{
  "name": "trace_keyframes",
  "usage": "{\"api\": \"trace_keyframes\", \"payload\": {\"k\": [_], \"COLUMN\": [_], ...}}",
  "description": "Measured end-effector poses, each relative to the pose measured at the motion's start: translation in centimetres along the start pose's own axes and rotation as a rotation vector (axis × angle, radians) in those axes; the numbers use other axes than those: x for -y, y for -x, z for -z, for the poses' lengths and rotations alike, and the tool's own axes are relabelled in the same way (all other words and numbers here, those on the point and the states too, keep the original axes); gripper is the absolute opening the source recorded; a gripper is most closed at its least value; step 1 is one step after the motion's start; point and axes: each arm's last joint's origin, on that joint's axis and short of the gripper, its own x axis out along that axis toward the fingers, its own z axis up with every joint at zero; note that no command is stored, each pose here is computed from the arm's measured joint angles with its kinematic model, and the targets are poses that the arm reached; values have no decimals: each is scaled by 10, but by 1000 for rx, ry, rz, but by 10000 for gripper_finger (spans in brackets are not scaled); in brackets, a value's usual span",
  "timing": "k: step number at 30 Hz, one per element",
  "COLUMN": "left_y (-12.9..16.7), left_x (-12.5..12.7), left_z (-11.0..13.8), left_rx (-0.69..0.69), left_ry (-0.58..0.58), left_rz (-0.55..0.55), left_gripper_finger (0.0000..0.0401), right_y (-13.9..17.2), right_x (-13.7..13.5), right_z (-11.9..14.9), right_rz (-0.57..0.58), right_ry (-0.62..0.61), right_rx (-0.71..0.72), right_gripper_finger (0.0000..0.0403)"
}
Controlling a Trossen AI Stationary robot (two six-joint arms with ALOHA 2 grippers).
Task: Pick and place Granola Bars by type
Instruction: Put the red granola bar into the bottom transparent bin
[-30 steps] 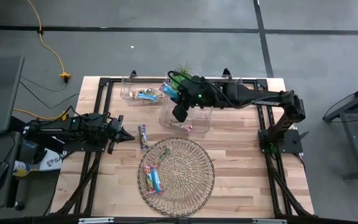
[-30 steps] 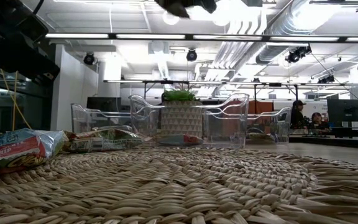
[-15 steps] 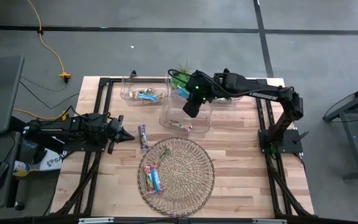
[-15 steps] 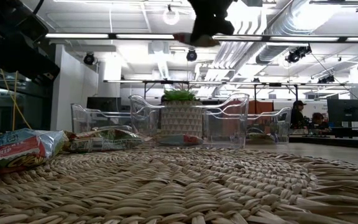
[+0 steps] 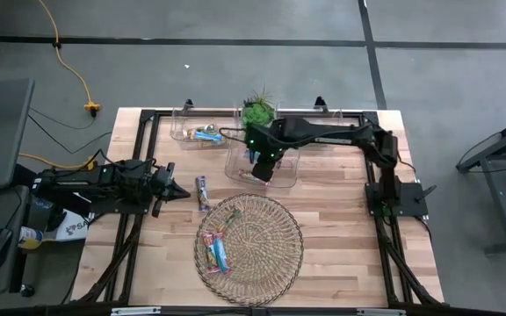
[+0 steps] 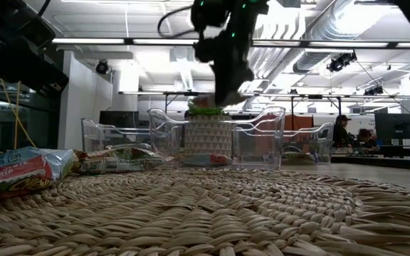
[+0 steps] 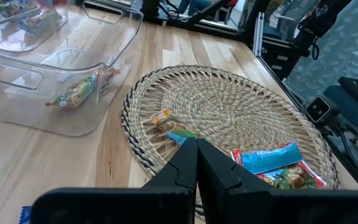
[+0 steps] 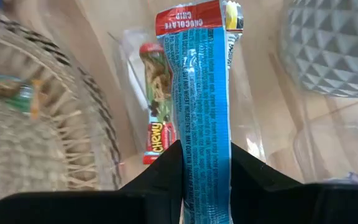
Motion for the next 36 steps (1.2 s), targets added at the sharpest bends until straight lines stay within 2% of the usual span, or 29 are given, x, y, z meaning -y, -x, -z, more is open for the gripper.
{"api": "trace_keyframes", "payload": {"k": [7, 15, 36], "left_y": [0, 0, 0], "left_x": [0, 0, 0], "left_z": [0, 0, 0], "left_rx": [0, 0, 0], "left_ry": [0, 0, 0], "left_rz": [0, 0, 0], "left_gripper_finger": [1, 1, 1], "right_y": [-43, -72, -81], "right_x": [-2, 1, 10], "right_z": [-1, -3, -9], "right_rz": [12, -6, -19], "right_ry": [24, 12, -64], "right_rx": [-91, -126, -90], "right_gripper_finger": [82, 82, 82]}}
